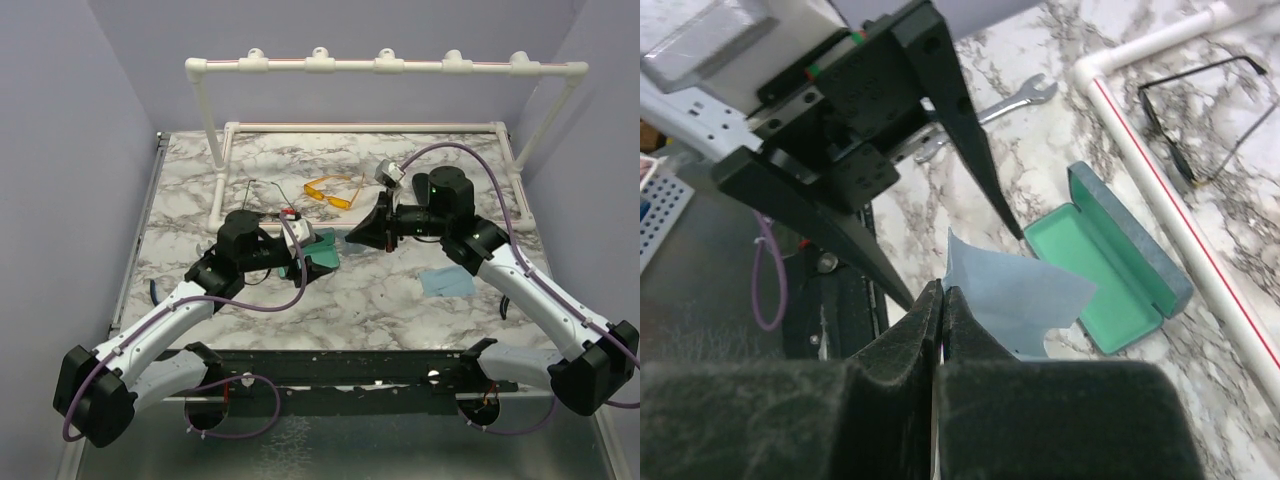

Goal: Organize the sunglasses
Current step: Pick up the glasses cleaning cloth from the center of the board, then adjust the glasses cleaning cloth at the center of the board.

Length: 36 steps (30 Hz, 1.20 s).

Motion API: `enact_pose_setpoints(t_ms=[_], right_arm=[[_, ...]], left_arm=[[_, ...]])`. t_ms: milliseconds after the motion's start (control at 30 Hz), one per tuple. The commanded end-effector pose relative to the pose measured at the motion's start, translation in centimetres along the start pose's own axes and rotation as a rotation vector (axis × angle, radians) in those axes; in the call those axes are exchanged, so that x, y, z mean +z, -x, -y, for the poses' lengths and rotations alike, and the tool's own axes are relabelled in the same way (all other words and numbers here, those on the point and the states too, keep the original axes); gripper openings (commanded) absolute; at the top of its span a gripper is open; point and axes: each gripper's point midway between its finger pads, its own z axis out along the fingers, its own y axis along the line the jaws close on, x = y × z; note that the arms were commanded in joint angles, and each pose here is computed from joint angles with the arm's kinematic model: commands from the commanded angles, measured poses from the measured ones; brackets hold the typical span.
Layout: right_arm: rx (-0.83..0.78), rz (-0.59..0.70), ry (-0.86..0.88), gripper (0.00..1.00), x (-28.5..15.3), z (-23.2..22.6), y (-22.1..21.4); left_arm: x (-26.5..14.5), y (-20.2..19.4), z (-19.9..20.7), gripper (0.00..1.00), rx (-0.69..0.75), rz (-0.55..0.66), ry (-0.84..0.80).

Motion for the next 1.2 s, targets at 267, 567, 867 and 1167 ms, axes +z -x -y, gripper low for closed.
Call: enact_pose_setpoints(t_ms=[267,567,867,1167], right_arm=[[-0.099,-0.019,0.162,0.01,-0.3,-2.5,0.1],[-0.157,-0.026,0.328,0.01,-1.0,-5.2,-0.2],[-0.146,-0.091,0.344,0.01,-0.5,-5.1,-1.1],[-0.168,-0.097,0.351,0.01,-0.4,-5.1,-1.2]], left_arm=[[-1.2,5.6,0.6,0.7,0.262,0.078,-0.052],[-0.6,6.4,3.2,0.84,0.193,0.055,-0.206],[0.1,6.8,4.0,0.57,0.293,-0.028,-0.226],[0.0,6.3,3.5,0.35,0.34,-0.086,-0.213]])
